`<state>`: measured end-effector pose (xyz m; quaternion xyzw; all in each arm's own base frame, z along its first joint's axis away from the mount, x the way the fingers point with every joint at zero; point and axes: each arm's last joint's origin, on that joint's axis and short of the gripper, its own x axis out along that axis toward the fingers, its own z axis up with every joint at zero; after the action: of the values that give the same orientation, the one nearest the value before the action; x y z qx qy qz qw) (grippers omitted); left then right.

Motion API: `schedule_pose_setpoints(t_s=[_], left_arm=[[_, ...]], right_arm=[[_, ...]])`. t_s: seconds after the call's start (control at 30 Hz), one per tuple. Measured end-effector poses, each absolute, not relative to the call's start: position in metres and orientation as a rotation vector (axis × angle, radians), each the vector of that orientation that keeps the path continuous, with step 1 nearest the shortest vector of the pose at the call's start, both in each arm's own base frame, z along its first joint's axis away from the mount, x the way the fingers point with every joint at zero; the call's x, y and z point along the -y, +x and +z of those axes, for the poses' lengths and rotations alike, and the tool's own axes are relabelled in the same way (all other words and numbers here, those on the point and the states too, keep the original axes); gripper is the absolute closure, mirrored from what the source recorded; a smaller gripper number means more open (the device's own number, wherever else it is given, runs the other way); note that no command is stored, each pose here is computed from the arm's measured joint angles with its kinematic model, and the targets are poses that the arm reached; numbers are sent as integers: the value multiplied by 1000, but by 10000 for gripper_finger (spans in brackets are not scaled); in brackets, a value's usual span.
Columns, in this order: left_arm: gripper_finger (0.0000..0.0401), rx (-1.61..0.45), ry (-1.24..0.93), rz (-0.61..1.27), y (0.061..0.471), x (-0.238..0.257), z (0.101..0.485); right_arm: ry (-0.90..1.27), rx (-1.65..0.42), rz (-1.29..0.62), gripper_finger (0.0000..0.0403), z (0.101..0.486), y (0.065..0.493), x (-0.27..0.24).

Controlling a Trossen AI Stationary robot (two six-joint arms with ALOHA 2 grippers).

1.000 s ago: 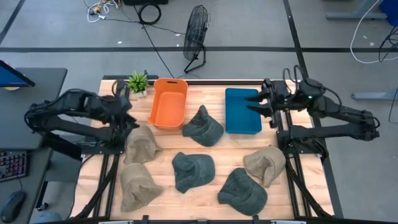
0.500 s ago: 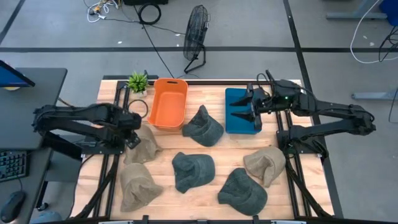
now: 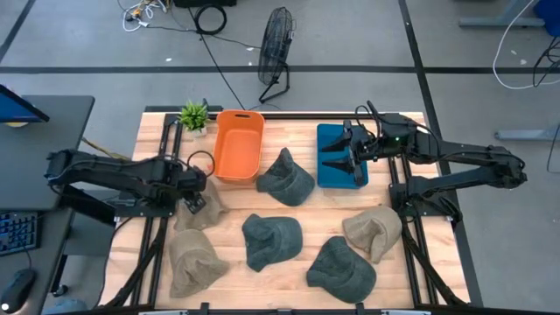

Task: Pick & Place hat
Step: Put the top left brown cap into the orange bin

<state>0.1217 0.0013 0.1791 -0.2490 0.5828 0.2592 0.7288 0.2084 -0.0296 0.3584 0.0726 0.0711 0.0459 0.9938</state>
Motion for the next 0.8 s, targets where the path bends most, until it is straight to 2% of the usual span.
schedule_pose_setpoints(t_s=[0.13,0.33,0.57,0.8], left_arm=[[249,-1281,-528,562,121,-2,172],[382,-1279,-538,584,121,-2,175],[394,-1261,-576,560,125,-1,183],[396,-1181,-615,495,135,0,236]], right_arm=[[144,-138,91,207,359,208,30],[143,-127,92,207,360,209,30],[159,-124,91,207,360,209,30],[177,-115,90,207,361,209,30]])
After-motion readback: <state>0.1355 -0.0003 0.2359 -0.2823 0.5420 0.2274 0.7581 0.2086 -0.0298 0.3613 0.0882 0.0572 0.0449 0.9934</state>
